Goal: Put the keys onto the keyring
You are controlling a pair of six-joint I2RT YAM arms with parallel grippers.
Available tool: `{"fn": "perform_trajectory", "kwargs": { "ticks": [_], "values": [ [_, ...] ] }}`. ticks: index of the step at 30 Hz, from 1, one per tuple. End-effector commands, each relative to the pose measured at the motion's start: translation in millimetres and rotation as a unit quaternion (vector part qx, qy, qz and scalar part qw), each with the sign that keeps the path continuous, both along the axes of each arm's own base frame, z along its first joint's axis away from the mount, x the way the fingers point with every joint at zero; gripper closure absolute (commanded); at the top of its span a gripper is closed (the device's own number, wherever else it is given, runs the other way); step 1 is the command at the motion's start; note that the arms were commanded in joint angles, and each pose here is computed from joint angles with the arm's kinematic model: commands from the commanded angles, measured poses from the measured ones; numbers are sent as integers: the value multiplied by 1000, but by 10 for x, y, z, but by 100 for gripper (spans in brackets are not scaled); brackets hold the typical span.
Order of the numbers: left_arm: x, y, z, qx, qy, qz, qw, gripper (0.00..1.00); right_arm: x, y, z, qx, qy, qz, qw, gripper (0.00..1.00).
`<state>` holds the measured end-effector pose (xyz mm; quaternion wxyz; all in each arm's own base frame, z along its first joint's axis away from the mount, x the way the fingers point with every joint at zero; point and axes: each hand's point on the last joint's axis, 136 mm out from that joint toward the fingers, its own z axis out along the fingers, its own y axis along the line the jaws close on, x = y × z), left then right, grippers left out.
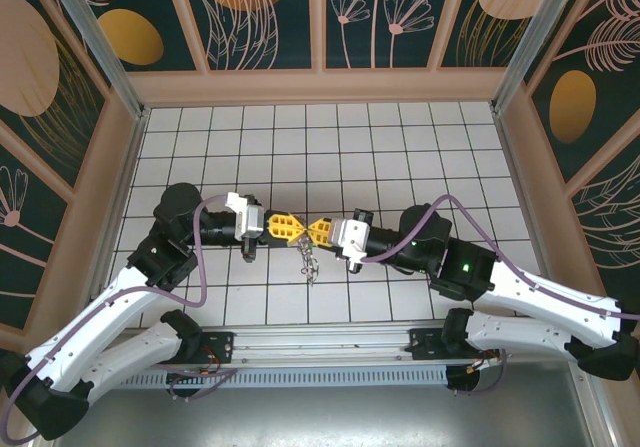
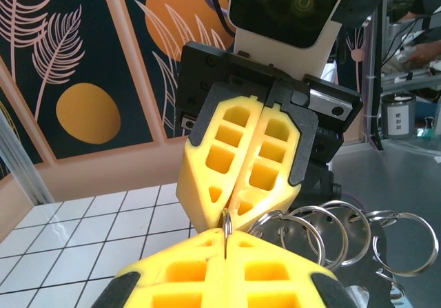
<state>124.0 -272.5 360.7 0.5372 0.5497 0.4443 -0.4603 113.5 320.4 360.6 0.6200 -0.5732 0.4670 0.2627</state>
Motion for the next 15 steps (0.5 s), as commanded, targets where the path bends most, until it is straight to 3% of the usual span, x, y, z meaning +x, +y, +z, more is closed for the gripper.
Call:
{"fn": "perform_trajectory", "kwargs": {
  "ticks": [1,3,8,13,15],
  "values": [
    [-44,5,148,-5,-30,-5,1000,100,139,-18,116,-2,-10,-32,999,100],
    [25,11,99,7,-33,17,999,100,194,-25,92,-19,-12,-45,999,100],
    [187,8,-39,47,-30,57,997,87,265,23,-37,-80,-16,-53,995,100],
    [290,4,-117,66,-34,80,994,85,303,118,-105,-116,-21,-53,992,100],
    [315,-4,-140,72,-32,82,994,90,329,174,-132,-133,-22,-57,989,100]
  ]
}}
